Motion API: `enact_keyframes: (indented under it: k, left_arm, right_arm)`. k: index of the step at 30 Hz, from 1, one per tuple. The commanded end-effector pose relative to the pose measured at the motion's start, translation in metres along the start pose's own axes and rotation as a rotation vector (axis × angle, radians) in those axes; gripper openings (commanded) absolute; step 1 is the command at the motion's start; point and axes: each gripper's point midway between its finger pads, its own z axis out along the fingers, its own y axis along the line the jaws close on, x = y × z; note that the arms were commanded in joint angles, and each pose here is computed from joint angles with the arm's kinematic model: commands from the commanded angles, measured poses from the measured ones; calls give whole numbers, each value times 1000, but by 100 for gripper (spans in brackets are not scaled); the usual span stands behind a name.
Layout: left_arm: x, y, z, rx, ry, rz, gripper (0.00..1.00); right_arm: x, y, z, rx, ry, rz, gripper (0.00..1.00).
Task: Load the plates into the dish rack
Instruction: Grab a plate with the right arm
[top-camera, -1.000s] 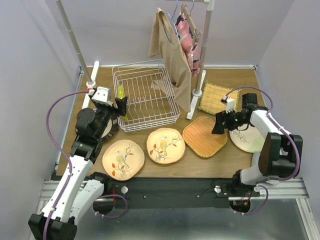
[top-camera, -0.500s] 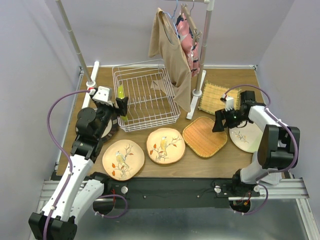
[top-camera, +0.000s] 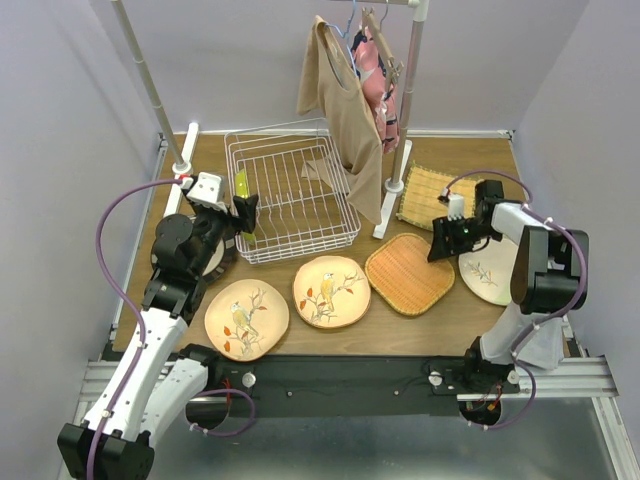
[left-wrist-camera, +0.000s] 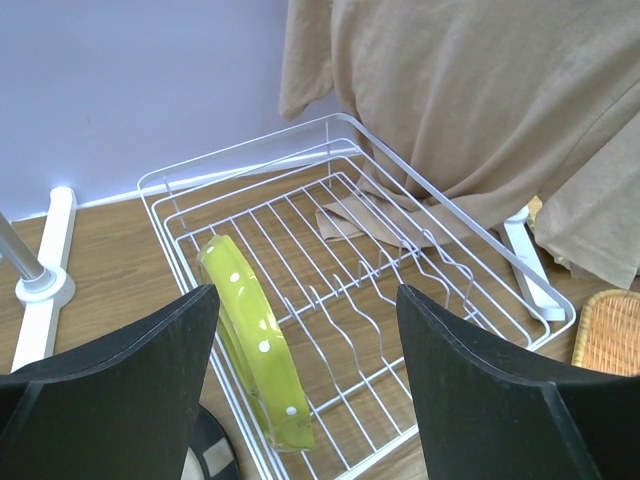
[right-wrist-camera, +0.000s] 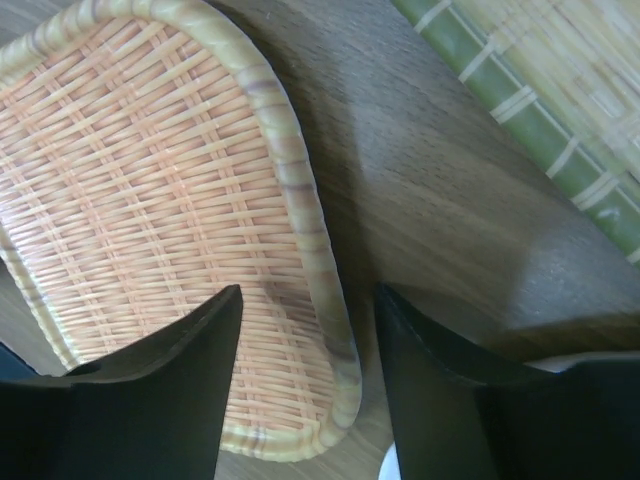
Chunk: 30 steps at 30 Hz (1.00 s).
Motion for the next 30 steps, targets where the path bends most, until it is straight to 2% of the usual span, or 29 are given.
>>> enact_keyframes:
  k: [1,3,6,7,11,21,30]
  left_arm:
    - [-1,-3,1,29,-16,12,80]
    - [0,-4,2,33,-14,11,80]
    - [-2,-7,1,50,-20,11,81]
    - [-1,-9,1,58,-18,10,80]
    - [-2,-15,2,95,-22,9,81]
    - [9,-41,5,235,16,-40,80]
    - [15,-85,-2,459,86,-236,80]
  right_arm:
    - [2,-3,11,-24,22,5,56]
    - [4,-4,14,-30,31,11,49]
    - [4,-5,16,-32,36,16,31]
    - [3,-5,16,-31,35,18,21]
    - [-5,-4,11,-27,11,8,1]
    - [-27,13,-26,-5,-100,-85,1]
    - [-37,38,-68,-12,-170,-159,1]
